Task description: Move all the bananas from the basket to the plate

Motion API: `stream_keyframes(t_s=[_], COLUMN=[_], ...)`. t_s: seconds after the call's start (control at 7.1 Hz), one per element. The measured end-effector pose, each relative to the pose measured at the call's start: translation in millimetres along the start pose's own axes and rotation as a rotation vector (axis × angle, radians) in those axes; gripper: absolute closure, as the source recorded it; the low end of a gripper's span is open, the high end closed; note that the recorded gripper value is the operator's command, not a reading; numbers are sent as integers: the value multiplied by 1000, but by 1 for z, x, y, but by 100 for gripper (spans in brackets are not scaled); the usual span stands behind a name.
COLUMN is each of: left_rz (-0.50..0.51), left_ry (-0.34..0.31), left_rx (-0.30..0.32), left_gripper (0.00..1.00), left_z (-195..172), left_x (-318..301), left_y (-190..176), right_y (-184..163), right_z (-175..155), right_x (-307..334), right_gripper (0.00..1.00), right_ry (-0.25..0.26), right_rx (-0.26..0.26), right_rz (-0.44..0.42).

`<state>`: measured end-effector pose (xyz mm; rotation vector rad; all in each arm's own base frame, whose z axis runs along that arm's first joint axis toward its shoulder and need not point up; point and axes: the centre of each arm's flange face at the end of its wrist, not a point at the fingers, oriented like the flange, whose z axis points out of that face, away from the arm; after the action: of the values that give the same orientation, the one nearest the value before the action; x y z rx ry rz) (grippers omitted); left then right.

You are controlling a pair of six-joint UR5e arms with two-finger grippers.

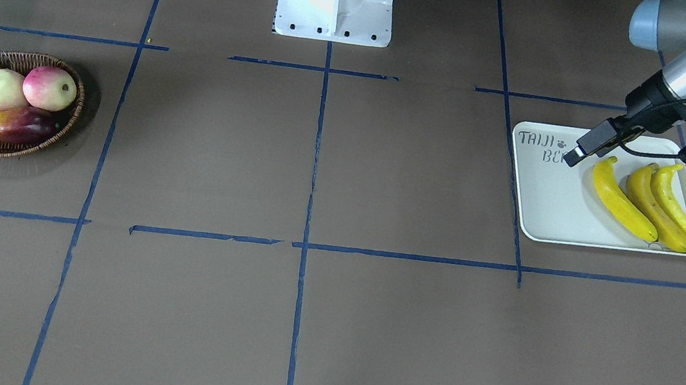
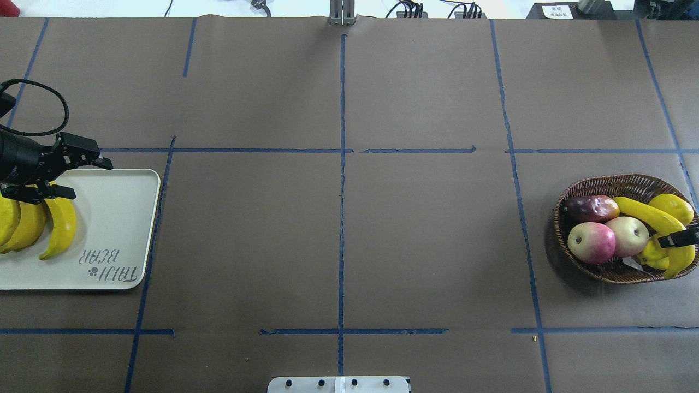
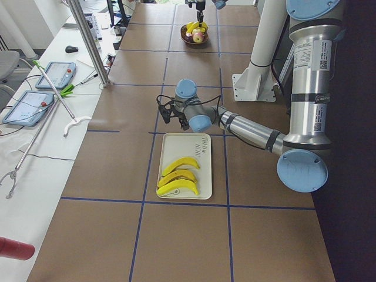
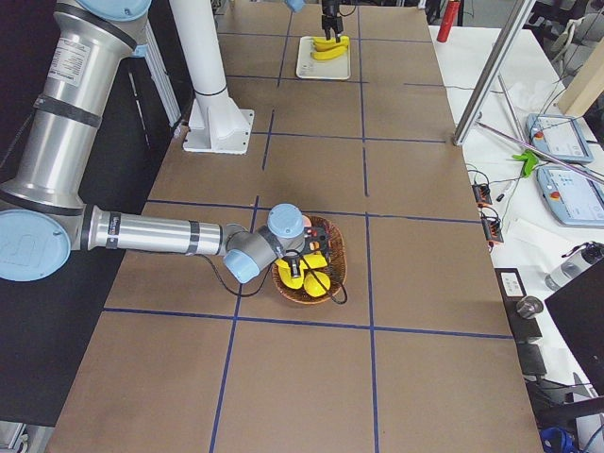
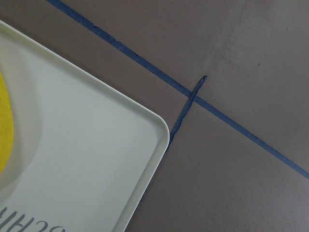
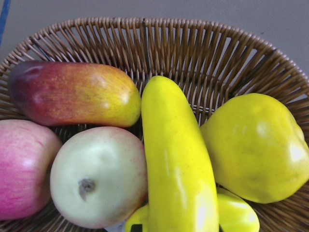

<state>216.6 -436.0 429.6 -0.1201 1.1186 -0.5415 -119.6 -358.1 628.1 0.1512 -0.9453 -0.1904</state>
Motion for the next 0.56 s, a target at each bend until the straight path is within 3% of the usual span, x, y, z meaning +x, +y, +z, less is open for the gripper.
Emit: stream_keyframes(t_s=[0.28,0.56], left_rz=[0,9], left_ry=[0,7], left_rx=[0,-1], left_gripper=[0,0], left_z=[0,0], left_x=[0,3], left_y=[0,2], right_y=[-6,-17], right_z=[-18,-49], right_x=[-19,-43], right_gripper=[92,98], right_ry=[-18,-45], right_rx=[36,99], right_rz=[-38,-71])
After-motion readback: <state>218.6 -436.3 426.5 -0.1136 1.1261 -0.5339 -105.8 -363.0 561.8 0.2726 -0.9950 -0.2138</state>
